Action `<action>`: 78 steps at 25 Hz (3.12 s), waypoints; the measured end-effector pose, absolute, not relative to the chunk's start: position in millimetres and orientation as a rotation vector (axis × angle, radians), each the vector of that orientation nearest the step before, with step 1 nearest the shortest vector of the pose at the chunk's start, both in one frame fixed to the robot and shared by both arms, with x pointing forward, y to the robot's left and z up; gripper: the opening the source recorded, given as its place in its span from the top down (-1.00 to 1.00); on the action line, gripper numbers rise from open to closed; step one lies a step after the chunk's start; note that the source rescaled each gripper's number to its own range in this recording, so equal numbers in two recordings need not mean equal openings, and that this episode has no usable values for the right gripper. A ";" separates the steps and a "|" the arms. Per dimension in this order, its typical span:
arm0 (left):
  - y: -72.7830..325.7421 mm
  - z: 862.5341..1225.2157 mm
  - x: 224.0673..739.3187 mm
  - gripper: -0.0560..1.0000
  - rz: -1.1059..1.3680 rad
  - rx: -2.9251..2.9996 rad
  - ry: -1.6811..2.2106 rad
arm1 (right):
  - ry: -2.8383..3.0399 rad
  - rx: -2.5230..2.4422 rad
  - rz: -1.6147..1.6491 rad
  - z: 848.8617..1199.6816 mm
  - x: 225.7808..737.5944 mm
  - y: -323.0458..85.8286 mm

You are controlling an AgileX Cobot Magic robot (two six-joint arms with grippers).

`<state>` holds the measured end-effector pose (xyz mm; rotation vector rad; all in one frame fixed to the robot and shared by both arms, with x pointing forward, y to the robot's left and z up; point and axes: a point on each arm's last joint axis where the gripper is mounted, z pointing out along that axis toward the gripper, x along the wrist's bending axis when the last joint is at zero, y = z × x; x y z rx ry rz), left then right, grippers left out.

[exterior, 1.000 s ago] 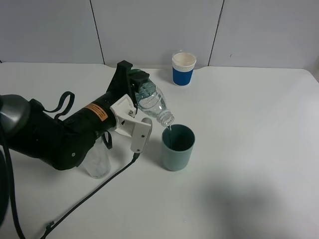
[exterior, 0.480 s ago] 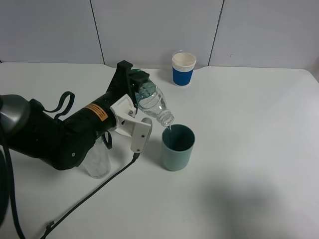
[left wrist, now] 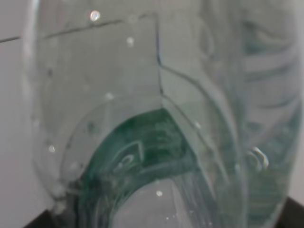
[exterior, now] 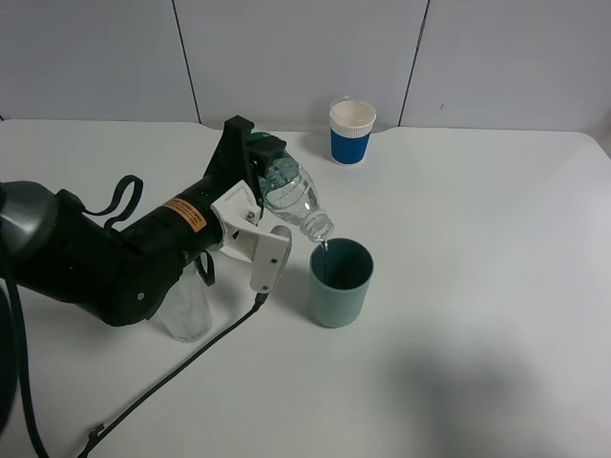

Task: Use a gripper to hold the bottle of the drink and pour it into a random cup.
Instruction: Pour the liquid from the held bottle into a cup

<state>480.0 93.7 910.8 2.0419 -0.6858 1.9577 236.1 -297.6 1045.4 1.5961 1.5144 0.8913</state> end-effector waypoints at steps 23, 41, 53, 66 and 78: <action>95.2 910.7 480.8 0.89 1.964 2.056 -0.664 | 1.514 1.596 0.891 1045.4 236.1 -297.6; 96.1 910.6 481.2 0.89 1.977 2.066 -0.672 | 1.514 1.596 0.891 1045.4 236.1 -297.6; 95.5 910.7 480.9 0.89 1.979 2.060 -0.690 | 1.514 1.596 0.891 1045.4 236.1 -297.6; 94.9 910.7 480.6 0.89 1.981 2.055 -0.708 | 1.514 1.596 0.891 1045.4 236.1 -297.6; 94.8 910.7 480.6 0.89 2.000 2.055 -0.753 | 1.514 1.596 0.891 1045.4 236.1 -297.6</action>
